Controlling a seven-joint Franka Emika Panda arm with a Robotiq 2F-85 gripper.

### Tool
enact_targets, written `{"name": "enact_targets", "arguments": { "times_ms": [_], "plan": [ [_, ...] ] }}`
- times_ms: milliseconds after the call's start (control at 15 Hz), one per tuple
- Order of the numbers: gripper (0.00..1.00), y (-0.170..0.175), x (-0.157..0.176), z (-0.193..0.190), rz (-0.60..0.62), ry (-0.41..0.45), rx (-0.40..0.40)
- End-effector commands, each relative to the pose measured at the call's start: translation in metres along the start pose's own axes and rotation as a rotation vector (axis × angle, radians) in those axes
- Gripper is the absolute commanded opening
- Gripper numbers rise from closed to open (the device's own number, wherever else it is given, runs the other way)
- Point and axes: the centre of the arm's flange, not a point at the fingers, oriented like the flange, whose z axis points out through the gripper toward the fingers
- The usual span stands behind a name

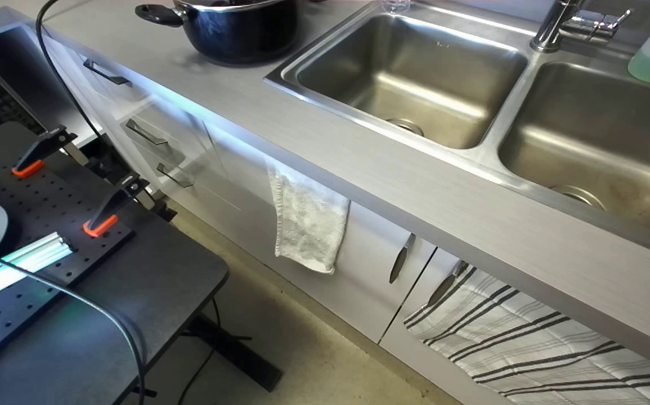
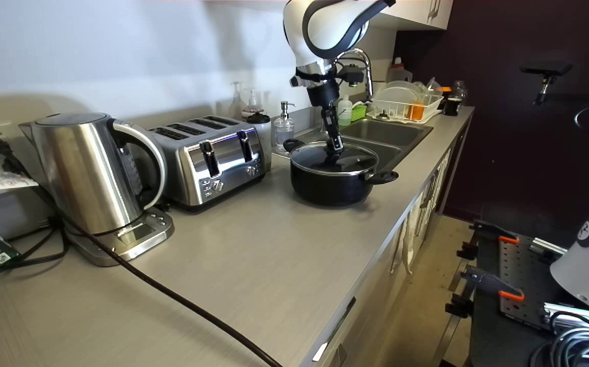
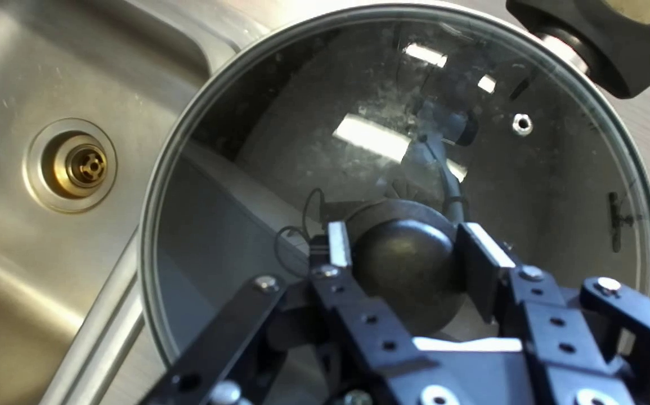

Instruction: Put the glass lid on the black pot.

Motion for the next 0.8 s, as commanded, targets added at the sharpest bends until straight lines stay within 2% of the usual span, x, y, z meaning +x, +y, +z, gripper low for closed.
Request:
{"name": "enact_targets", "arguments": {
  "times_ms": [0,67,133,333,400,733],
  "plan": [
    [0.25,0.002,0.002,-0.01,0.016,-0.018,0.014],
    [0.75,0.002,0.001,-0.01,0.015,-0.013,0.017],
    [0.77,0.001,-0.001,-0.012,0.012,-0.003,0.022],
    [0.97,-0.004,-0.011,-0.021,0.007,0.029,0.022],
    [1.0,-0.008,-0.017,-0.026,0.003,0.045,0.015],
    [1.0,-0.035,-0.049,-0.04,-0.036,0.13,-0.031]
  ]
}}
